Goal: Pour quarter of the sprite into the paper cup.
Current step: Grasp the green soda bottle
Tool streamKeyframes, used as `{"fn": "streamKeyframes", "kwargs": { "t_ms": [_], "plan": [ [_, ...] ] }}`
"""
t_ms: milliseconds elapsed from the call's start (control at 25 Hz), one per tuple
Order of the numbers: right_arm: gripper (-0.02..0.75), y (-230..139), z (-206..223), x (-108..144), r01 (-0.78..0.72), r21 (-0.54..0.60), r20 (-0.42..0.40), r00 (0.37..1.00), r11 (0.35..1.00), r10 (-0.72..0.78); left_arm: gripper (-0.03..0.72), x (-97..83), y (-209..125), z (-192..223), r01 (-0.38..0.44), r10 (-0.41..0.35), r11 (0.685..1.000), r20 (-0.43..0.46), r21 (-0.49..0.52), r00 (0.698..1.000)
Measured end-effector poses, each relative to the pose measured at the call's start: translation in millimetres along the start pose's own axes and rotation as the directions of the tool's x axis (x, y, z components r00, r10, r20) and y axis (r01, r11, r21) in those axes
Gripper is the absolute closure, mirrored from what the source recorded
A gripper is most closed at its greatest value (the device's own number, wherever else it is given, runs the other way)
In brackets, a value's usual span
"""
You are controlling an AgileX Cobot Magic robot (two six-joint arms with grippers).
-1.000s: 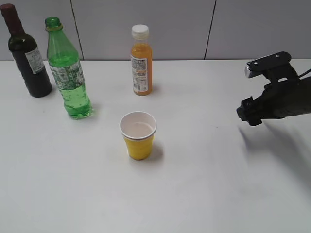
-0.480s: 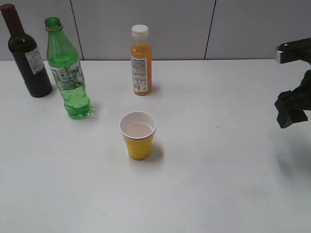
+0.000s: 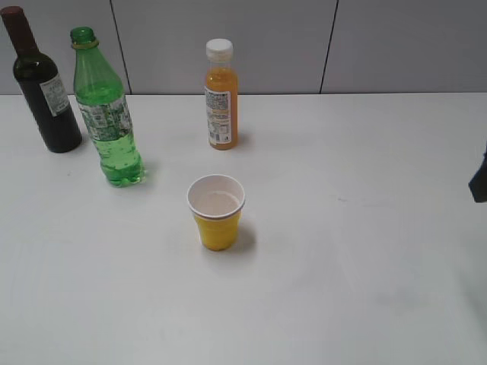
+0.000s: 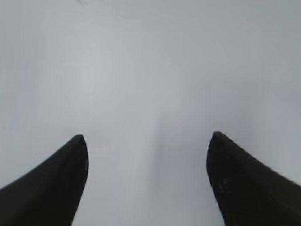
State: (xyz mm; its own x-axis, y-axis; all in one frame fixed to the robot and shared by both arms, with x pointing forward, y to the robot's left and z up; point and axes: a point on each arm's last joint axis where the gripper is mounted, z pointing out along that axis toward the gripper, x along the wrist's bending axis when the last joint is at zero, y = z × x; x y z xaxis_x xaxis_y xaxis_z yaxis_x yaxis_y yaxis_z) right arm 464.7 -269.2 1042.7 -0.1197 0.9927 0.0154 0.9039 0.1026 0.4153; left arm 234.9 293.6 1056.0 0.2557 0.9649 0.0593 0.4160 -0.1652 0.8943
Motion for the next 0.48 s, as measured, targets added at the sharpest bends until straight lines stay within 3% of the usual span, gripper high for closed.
{"fn": "streamKeyframes", "kwargs": {
  "t_ms": [480],
  "plan": [
    [0.147, -89, -21, -1, -0.052, -0.105, -0.029, 0.998, 0.993, 0.049, 0.104, 0.0, 0, 0, 0.000, 0.000, 1.000, 0.000, 0.000, 1.000]
  ]
}}
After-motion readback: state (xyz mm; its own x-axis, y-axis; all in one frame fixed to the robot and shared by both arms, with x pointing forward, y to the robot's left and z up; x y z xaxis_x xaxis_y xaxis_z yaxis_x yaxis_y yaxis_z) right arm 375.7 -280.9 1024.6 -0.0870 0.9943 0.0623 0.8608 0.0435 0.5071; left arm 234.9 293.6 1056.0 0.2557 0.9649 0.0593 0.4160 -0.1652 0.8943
